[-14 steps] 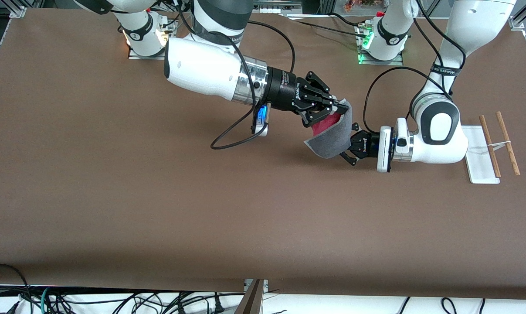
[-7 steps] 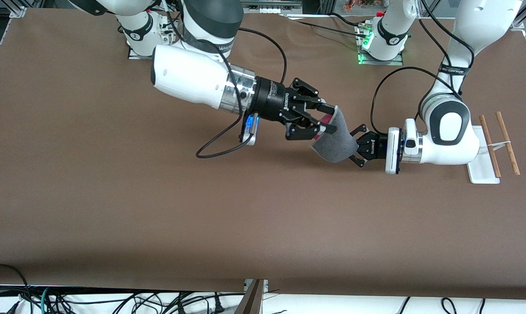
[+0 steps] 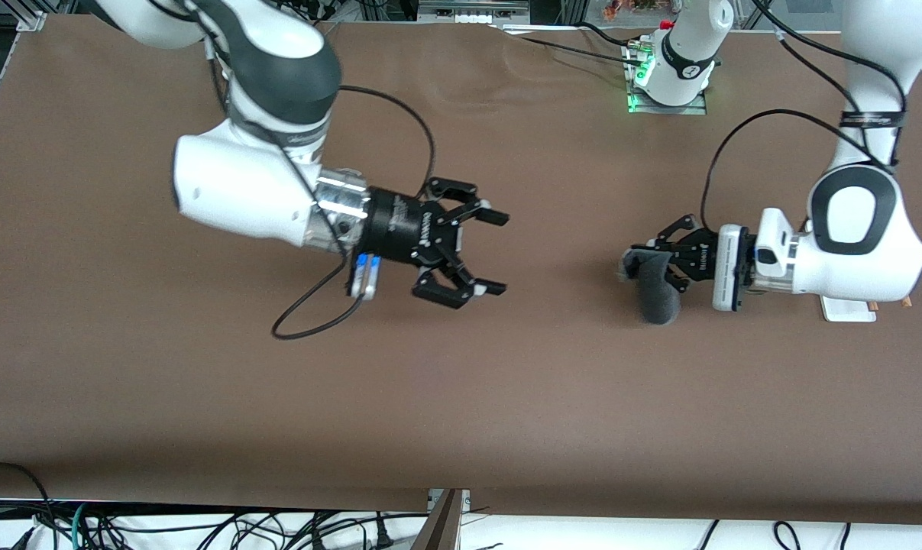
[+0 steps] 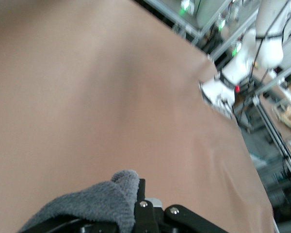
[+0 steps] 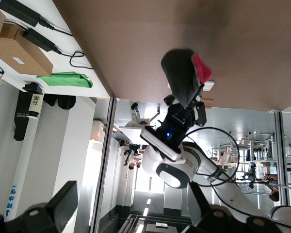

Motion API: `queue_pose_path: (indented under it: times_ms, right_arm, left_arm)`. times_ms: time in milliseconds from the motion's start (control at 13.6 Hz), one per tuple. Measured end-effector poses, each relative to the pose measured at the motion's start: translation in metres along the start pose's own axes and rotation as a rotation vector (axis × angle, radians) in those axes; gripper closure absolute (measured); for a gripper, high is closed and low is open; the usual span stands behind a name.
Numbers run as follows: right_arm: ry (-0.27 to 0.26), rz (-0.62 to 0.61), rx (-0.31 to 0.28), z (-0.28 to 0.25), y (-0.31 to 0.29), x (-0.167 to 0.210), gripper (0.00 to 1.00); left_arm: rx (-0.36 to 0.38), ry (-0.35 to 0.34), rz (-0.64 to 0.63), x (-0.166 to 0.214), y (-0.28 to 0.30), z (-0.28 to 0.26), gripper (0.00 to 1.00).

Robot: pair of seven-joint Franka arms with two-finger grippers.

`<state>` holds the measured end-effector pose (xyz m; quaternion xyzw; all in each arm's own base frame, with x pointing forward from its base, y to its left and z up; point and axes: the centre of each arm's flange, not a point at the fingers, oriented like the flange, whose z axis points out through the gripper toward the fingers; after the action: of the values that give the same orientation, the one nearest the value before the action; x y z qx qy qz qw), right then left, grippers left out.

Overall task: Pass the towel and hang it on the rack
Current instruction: 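Carry the towel with the left gripper over the wooden dowel rack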

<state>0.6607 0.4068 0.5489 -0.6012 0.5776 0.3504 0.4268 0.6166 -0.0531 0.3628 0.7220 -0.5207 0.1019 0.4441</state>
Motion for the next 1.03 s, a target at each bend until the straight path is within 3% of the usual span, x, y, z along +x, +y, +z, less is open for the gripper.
queue_pose_path:
  times_ms: [368, 735, 1029]
  right_arm:
    - [0.043, -0.147, -0.118, -0.069, -0.030, 0.050, 0.00]
    - [0.137, -0.370, -0.314, -0.120, -0.029, 0.083, 0.00]
    - [0.258, -0.609, -0.436, -0.192, -0.010, 0.047, 0.00]
  left_arm:
    - [0.019, -0.336, -0.056, -0.048, 0.006, -0.080, 0.98]
    - [0.078, -0.540, -0.221, -0.147, 0.013, -0.157, 0.98]
    - [0.136, -0.636, -0.362, -0.227, 0.036, -0.223, 0.98]
